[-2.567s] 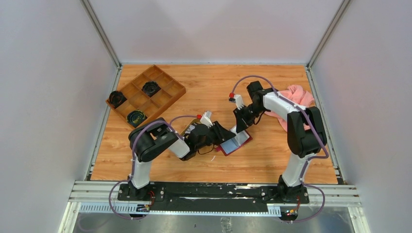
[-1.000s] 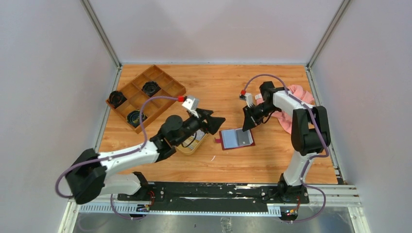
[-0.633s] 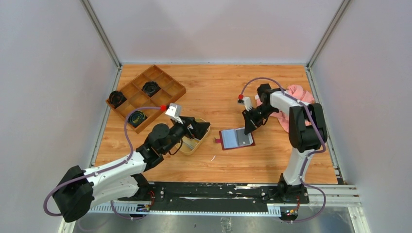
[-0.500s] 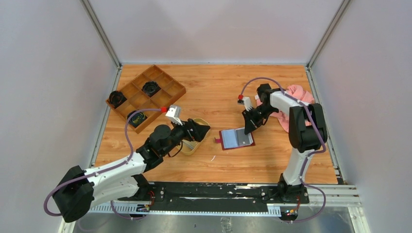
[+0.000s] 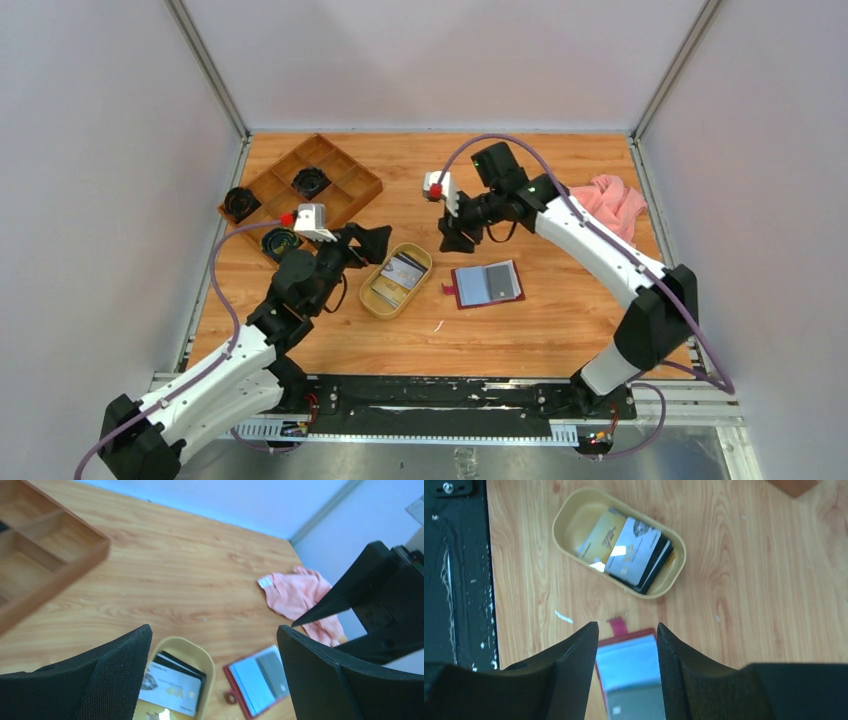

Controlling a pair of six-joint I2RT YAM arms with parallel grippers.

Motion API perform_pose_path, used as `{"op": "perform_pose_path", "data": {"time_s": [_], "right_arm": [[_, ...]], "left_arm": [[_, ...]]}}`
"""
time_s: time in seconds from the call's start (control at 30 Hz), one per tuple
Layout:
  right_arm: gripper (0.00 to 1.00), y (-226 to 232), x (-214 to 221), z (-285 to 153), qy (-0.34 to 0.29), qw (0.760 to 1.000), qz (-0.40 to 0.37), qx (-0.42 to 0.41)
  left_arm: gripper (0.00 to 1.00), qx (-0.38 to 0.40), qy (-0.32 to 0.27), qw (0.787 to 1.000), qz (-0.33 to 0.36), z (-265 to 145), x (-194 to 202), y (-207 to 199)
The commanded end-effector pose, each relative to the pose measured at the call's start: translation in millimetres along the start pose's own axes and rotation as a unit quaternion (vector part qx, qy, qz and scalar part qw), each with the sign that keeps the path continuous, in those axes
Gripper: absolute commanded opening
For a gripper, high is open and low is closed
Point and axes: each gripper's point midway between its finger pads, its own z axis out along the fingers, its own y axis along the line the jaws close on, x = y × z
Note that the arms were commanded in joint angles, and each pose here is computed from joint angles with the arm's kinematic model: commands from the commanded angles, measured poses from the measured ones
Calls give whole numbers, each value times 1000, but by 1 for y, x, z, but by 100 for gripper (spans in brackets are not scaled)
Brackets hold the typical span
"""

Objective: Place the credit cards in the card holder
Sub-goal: Pick up the credit card from the storage box.

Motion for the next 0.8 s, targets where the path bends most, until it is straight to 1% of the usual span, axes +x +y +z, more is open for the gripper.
{"op": "perform_pose_path", "data": {"time_s": [0.0,0.23,0.37,0.5,0.63,0.77], "right_arm": [[51,-10,-4,35,36,999,35,6],[57,-8,-5,88,97,994,44,11],[60,-7,-2,111,129,990,48,13],[63,-8,6,130,159,986,50,15],[64,-4,18,146,187,981,59,3],[66,3,30,160,209,976,68,-1]], "left_arm": [[100,-72,-51,996,13,8,-36,28],[100,-168,-86,982,-28,16,-49,75],[100,-214,-103,969,-66,11,-44,100],[100,-233,-123,960,-99,0,-39,114],[100,-257,-152,946,-129,-15,-36,129],[100,-263,-169,939,-145,-23,-34,136]]}}
